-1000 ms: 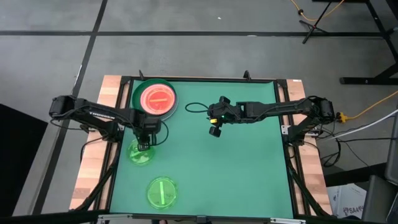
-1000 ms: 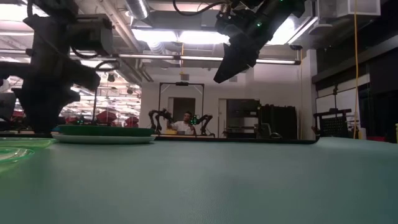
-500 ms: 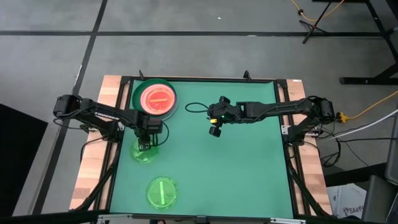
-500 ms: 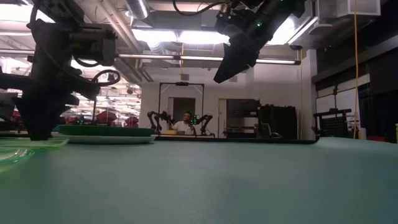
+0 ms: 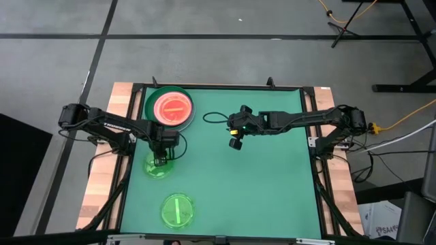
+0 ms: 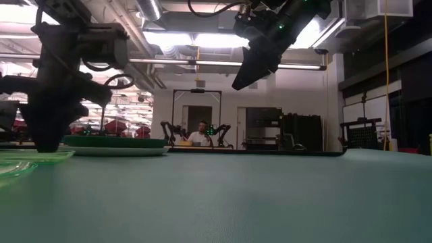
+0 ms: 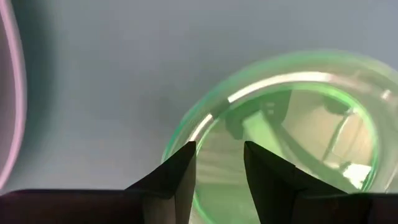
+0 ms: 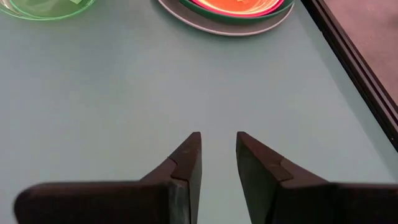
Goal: Stack plastic plates
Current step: Stack the top green plate on top of the orange plate
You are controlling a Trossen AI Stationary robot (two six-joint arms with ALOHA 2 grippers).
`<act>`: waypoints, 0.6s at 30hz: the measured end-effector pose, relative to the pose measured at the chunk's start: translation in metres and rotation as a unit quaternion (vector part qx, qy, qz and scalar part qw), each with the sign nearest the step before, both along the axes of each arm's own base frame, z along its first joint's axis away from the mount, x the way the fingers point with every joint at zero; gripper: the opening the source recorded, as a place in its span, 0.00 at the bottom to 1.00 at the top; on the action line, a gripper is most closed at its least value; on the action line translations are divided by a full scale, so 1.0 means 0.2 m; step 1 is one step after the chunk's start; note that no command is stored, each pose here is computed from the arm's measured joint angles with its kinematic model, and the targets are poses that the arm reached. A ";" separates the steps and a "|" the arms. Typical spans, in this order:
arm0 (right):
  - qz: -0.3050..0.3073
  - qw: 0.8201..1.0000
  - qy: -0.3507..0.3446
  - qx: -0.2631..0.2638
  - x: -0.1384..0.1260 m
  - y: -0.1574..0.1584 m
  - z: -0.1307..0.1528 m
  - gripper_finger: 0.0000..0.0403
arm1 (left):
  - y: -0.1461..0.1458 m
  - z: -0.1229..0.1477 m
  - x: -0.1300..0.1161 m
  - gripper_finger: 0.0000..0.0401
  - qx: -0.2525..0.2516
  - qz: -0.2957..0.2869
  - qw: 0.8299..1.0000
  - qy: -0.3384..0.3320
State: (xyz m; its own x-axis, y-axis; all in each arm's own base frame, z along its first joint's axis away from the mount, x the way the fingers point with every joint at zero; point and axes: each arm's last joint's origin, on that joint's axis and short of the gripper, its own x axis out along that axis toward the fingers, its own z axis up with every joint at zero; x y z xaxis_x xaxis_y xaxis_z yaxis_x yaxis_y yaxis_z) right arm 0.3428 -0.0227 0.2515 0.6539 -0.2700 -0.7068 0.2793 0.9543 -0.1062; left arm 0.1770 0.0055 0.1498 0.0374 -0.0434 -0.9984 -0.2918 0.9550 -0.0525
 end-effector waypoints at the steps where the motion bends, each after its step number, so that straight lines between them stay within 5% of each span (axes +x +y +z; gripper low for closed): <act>1: 0.000 1.000 0.000 0.000 0.00 0.00 0.00 0.22 | 0.00 0.00 0.01 0.32 0.000 0.000 1.000 -0.009; 18: 0.000 1.000 0.000 0.000 0.00 0.00 0.00 0.22 | 0.00 0.01 0.10 0.32 0.004 -0.002 0.995 -0.100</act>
State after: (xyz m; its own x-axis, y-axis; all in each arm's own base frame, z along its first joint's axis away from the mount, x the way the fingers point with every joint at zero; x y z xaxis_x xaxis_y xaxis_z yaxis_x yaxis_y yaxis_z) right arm 0.3428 -0.0227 0.2515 0.6539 -0.2700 -0.7068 0.2793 0.9543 -0.1061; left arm 0.1961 0.0062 0.1526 0.2354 -0.0358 -0.9712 -0.2728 0.9567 -0.1014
